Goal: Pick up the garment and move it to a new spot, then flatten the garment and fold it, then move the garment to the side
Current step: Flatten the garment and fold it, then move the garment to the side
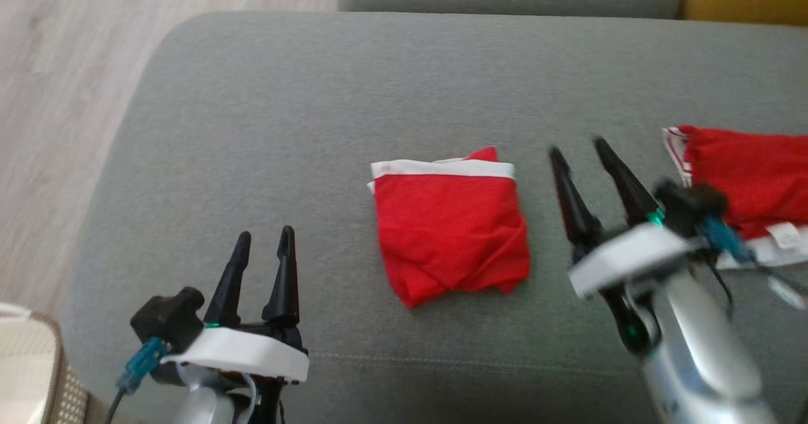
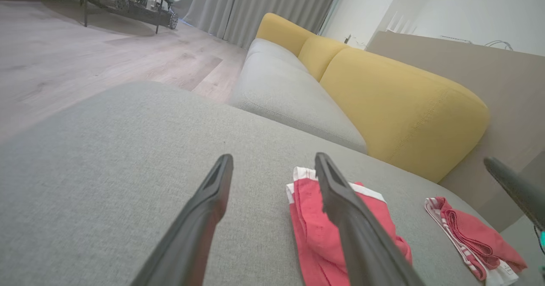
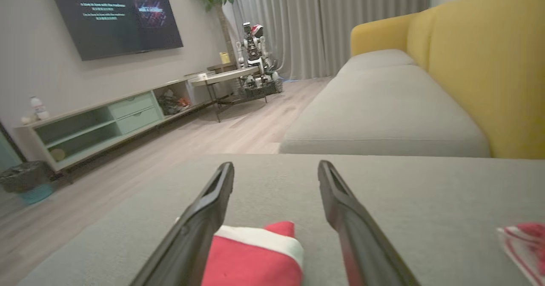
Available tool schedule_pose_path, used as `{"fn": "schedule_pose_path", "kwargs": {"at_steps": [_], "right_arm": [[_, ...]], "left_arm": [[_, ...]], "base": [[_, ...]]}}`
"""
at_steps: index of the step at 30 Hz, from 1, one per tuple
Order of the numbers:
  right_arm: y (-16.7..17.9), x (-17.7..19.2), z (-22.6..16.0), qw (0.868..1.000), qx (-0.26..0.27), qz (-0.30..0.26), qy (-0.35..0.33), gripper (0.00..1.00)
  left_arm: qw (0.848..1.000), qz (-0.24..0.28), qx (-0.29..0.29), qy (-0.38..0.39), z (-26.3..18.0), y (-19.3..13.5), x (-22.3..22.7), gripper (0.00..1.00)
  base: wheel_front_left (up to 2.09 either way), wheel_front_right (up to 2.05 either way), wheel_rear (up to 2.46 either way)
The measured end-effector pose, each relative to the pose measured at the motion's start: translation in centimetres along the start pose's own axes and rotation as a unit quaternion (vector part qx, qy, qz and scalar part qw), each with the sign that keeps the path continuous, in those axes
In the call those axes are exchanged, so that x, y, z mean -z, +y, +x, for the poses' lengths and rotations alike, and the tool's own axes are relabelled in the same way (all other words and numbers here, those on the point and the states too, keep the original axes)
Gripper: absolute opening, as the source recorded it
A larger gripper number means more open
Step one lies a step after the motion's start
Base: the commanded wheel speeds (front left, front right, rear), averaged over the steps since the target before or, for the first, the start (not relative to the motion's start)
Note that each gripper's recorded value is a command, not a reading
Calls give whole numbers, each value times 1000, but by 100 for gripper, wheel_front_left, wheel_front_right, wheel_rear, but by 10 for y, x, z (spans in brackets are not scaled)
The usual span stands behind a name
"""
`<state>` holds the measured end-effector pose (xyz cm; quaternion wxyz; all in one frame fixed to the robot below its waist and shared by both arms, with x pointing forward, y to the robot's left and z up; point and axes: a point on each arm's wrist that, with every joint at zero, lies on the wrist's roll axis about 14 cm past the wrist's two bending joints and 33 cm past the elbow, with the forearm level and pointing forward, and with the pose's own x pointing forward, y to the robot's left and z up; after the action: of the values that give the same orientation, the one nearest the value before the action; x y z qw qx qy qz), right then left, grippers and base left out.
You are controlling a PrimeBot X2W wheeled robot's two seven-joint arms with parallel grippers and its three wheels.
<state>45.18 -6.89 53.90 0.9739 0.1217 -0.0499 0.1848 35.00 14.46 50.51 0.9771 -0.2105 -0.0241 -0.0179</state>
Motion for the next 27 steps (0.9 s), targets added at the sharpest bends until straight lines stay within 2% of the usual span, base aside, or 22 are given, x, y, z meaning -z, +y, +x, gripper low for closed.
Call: {"fn": "schedule_pose_path", "kwargs": {"at_steps": [2, 4, 7, 13, 27], "right_arm": [[-8, 1, -10, 1000, 14, -9, -1, 100], [-18, 2, -28, 999, 31, -42, -1, 100], [-33, -4, -49, 997, 59, -57, -10, 100], [-42, -9, -78, 994, 82, -76, -16, 100], [-40, -9, -82, 994, 82, -76, -16, 100]], "left_arm": [[1000, 2, 4, 0, 2, -2, 0, 100], [1000, 2, 8, 1, 5, -4, 1, 100], [1000, 3, 15, 4, 9, -6, 3, 100], [999, 7, 28, 27, 7, -11, 18, 100], [999, 18, 32, 33, 3, -10, 22, 100]], "base": [[0, 0, 0], [0, 0, 0], [0, 0, 0], [0, 0, 0], [0, 0, 0]]}}
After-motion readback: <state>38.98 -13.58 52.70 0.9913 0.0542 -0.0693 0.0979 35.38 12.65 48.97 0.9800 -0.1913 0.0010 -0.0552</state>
